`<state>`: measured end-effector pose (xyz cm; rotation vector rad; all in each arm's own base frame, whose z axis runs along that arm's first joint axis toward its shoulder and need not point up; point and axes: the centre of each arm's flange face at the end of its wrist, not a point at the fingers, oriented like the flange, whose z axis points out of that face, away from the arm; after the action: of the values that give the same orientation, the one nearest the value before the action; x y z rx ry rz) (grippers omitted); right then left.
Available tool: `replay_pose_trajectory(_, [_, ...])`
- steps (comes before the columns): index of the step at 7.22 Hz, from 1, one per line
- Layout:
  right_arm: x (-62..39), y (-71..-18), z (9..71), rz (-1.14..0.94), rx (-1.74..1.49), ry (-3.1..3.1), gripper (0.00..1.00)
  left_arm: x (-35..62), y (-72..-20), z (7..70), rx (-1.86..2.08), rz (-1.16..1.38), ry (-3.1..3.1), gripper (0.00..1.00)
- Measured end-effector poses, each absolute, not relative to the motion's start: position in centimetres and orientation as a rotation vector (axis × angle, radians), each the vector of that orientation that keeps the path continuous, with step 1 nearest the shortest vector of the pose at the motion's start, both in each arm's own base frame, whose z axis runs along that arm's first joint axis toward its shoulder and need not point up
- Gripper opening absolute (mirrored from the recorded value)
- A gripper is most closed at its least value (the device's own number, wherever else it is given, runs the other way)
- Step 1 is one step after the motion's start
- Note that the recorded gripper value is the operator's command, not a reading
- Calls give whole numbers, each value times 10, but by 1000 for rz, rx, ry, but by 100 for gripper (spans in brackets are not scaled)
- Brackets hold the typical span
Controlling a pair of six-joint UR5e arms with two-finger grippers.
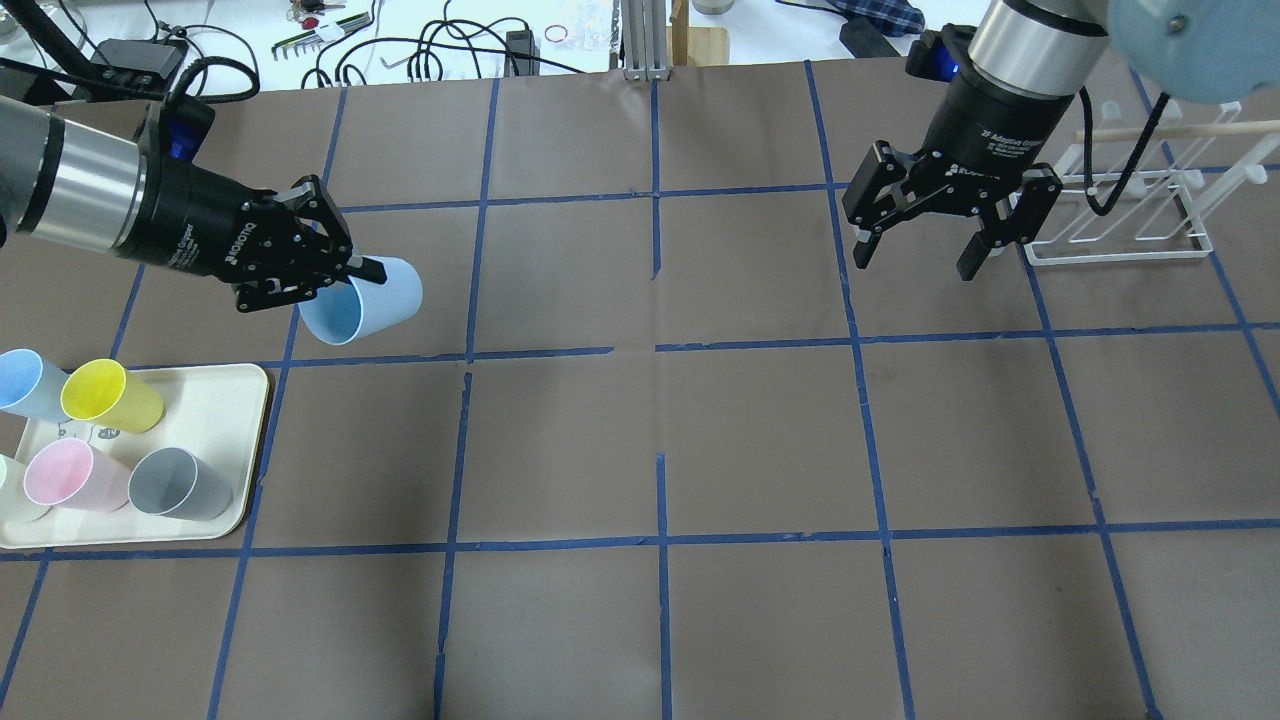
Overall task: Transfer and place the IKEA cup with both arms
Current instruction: 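Carry the cup toward the tray with the left gripper while the right gripper withdraws, then lower the cup onto the white tray beside the yellow cup with the left gripper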
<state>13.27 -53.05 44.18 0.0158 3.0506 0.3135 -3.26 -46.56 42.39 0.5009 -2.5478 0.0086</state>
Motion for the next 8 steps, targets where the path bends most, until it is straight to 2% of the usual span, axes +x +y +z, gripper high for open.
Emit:
replay_pose_trajectory(2, [168,-538,456,28,-78,3226,100,-1,-468,400,279,-46,-2847,0])
replay_pose_trajectory(3, [174,-540,460,-46,-82,3242,100,13,-470,391,145,-84,-2936,0])
replay_pose_trajectory(5, [174,-543,467,-103,-69,3183,100,52,-476,367,-59,-198,-3052,0])
replay_pose_trajectory(8, [158,-528,491,-146,-24,3152,100,105,-515,338,-164,-292,-3123,0])
